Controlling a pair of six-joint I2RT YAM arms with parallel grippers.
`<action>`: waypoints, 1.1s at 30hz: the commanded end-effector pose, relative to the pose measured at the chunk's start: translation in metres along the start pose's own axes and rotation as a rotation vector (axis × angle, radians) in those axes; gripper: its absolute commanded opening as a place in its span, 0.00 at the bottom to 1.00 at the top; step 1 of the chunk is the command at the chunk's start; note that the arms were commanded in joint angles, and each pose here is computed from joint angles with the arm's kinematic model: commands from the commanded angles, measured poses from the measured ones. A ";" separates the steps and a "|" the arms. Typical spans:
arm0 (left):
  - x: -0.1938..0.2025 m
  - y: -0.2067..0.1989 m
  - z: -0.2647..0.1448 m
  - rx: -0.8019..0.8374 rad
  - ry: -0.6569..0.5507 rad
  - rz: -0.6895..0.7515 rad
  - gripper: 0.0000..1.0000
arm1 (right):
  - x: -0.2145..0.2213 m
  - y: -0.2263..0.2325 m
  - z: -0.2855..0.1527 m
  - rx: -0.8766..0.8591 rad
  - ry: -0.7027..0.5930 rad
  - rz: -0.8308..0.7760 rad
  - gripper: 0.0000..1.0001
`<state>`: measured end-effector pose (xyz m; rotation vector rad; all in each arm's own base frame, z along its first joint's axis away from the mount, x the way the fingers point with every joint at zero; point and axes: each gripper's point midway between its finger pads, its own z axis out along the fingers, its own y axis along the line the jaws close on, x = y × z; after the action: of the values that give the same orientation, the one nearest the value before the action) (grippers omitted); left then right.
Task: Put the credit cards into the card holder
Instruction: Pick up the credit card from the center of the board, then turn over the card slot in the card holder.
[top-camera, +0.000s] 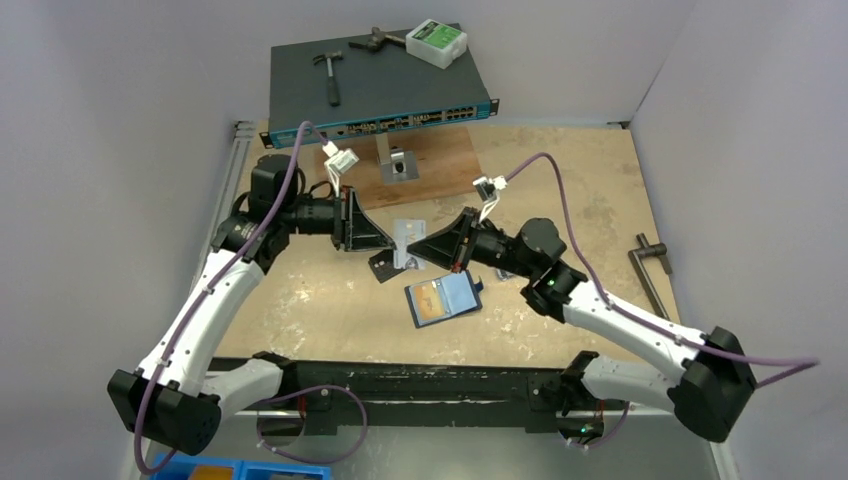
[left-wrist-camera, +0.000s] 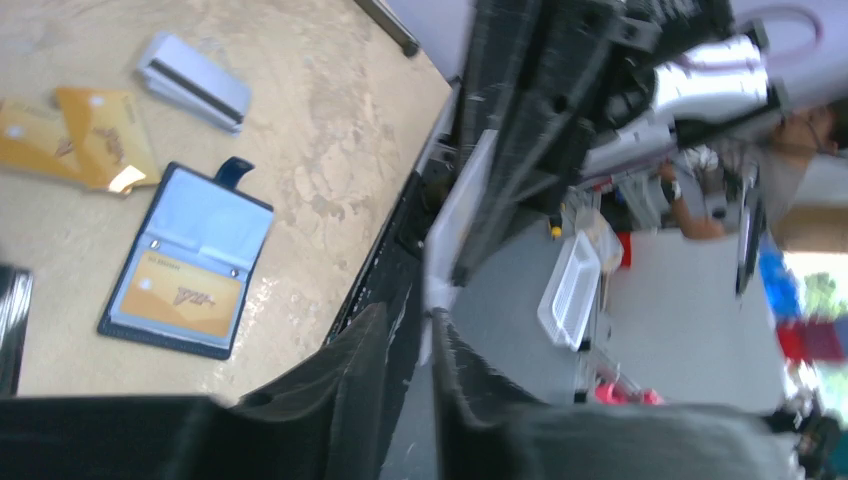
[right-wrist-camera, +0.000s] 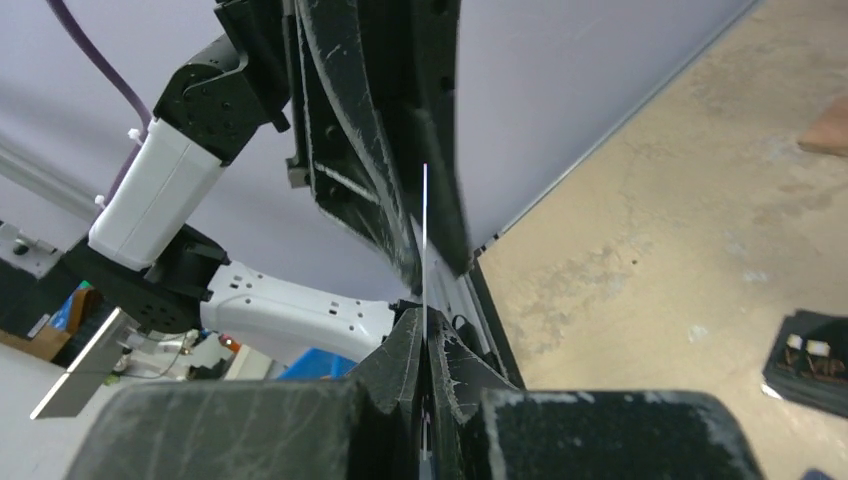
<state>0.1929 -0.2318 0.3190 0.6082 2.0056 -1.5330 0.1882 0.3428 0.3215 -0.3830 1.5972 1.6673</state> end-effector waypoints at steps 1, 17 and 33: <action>-0.003 0.046 -0.008 -0.214 -0.036 0.022 0.42 | -0.006 -0.027 -0.031 0.209 -0.022 -0.070 0.00; 0.085 0.142 0.058 -0.415 0.444 0.320 0.50 | 0.093 -0.202 -0.142 1.105 0.244 0.052 0.00; 0.133 0.183 0.101 -0.370 0.483 0.055 0.47 | 0.067 -0.231 -0.167 1.276 0.168 -0.036 0.00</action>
<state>0.2248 -0.2650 0.0788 0.9764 2.5364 -0.9251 0.2391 0.1910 0.0647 0.1013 2.4526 0.3562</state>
